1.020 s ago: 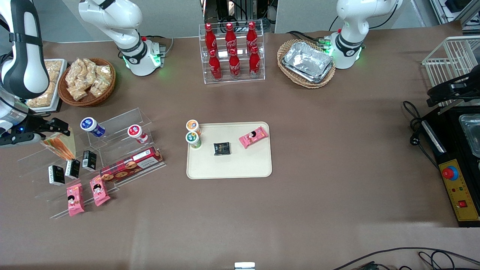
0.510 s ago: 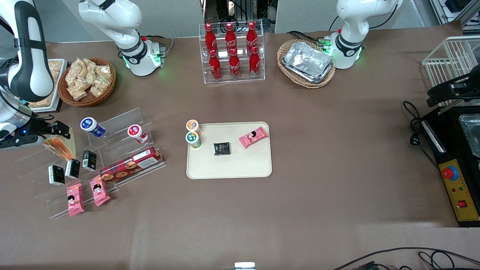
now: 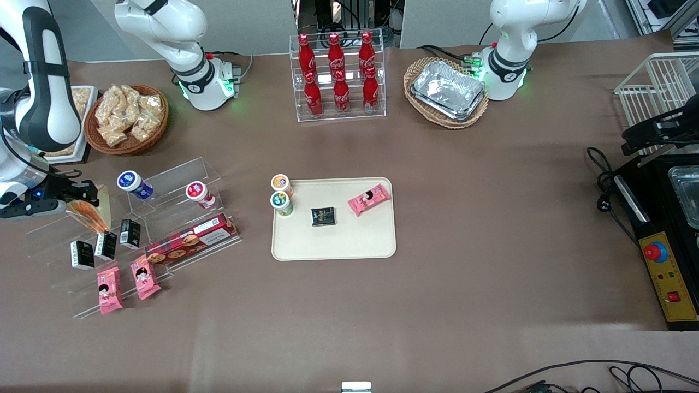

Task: Place sandwich on tray
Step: 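Close the right gripper on the wrapped orange sandwich wedge, then lift the sandwich wedge out of the rack with the right gripper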

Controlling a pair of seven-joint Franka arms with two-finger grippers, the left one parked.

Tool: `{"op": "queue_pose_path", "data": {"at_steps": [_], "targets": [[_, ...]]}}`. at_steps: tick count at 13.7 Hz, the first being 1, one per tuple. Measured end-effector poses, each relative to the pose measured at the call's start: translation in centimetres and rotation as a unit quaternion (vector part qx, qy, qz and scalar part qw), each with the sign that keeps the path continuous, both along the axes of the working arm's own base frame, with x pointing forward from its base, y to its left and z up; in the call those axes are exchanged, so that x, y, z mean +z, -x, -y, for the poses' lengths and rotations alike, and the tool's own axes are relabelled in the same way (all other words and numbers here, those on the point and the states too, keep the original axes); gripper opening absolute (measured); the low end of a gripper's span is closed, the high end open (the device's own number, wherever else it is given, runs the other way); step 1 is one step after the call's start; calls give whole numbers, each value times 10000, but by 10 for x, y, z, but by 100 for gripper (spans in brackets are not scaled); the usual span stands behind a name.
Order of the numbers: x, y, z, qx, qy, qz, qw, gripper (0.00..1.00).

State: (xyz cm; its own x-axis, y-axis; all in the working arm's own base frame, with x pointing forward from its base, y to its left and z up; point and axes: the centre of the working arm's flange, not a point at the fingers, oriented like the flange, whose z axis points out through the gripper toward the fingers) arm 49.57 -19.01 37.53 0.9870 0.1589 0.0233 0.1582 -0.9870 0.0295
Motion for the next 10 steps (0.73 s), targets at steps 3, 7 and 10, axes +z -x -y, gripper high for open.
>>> {"op": "queue_pose_path", "data": {"at_steps": [3,7,10], "targets": [[5,0,1,-10,-41,-114,9999,37],[71,-18,10,-44,-104,-306,9995,27],[129,-22,23,-161,-101,-295,9994,27]]}}
